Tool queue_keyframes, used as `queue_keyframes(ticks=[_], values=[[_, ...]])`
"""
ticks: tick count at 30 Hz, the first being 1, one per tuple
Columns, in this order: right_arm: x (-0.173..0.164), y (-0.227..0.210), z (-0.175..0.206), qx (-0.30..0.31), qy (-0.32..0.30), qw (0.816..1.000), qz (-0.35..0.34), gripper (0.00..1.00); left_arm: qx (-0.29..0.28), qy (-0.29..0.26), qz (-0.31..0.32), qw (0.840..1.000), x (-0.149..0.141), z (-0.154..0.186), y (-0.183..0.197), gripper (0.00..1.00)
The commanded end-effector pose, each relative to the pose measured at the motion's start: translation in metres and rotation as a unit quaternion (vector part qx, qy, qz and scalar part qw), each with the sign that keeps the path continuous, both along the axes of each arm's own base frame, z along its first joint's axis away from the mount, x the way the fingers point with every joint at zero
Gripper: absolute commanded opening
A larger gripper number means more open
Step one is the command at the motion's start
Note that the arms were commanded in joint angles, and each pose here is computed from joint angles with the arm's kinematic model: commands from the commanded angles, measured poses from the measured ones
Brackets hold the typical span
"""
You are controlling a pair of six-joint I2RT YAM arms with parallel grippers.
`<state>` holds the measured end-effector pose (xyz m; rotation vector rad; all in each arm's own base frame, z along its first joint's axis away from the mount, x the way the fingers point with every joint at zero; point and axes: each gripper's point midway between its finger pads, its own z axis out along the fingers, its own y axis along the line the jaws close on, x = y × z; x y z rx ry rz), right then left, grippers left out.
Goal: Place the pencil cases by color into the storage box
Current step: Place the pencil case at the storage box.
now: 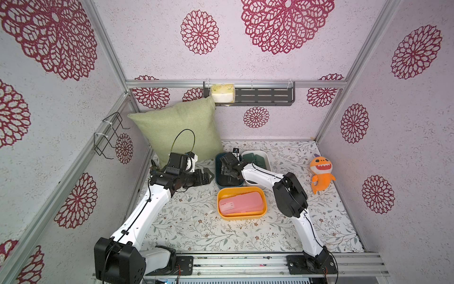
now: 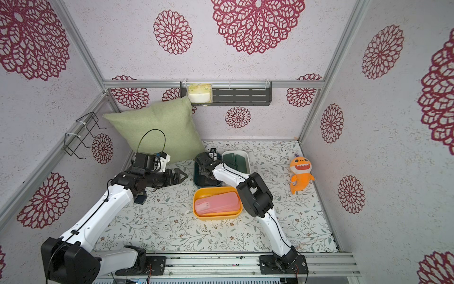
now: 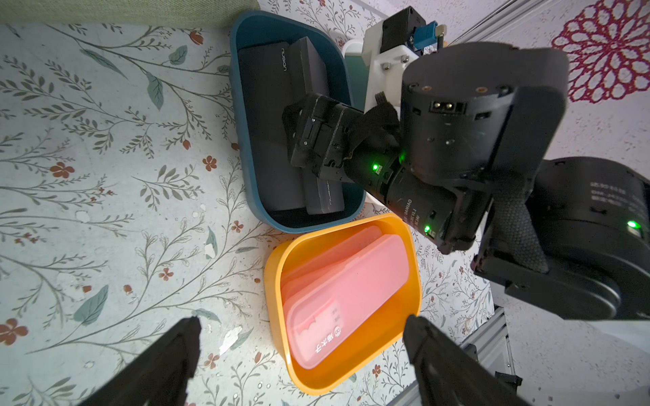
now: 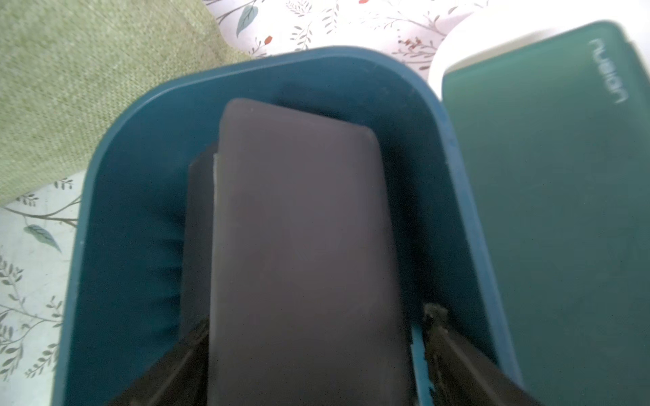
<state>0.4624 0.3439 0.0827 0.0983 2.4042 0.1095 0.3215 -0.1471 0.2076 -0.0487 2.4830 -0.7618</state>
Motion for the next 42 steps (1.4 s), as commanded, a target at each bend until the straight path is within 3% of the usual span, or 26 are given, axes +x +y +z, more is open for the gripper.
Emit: queue_keyframes(ticks=[1,24,31,36,42], values=[[-0.002,-0.015,0.005,-0.05,-0.001,0.999,-0.007,0.92,0.002,-0.006,-0.004,1.0,0.004,0.002,0.001,0.97],[-0.008,-0.013,0.101,-0.038,-0.086,0.995,0.022,0.96,0.031,-0.016,0.025,0.999,0.008,0.003,0.014,0.97],[-0.022,-0.039,0.137,-0.034,-0.142,0.988,0.04,0.96,0.051,-0.063,0.061,0.995,0.019,0.013,0.028,0.97],[-0.036,-0.076,0.154,-0.018,-0.199,0.978,0.056,0.96,0.091,-0.13,0.124,0.979,0.028,0.029,0.055,0.97],[-0.049,-0.144,0.154,-0.039,-0.25,0.966,0.058,0.98,0.138,-0.231,0.246,0.931,0.027,0.061,0.105,0.97]])
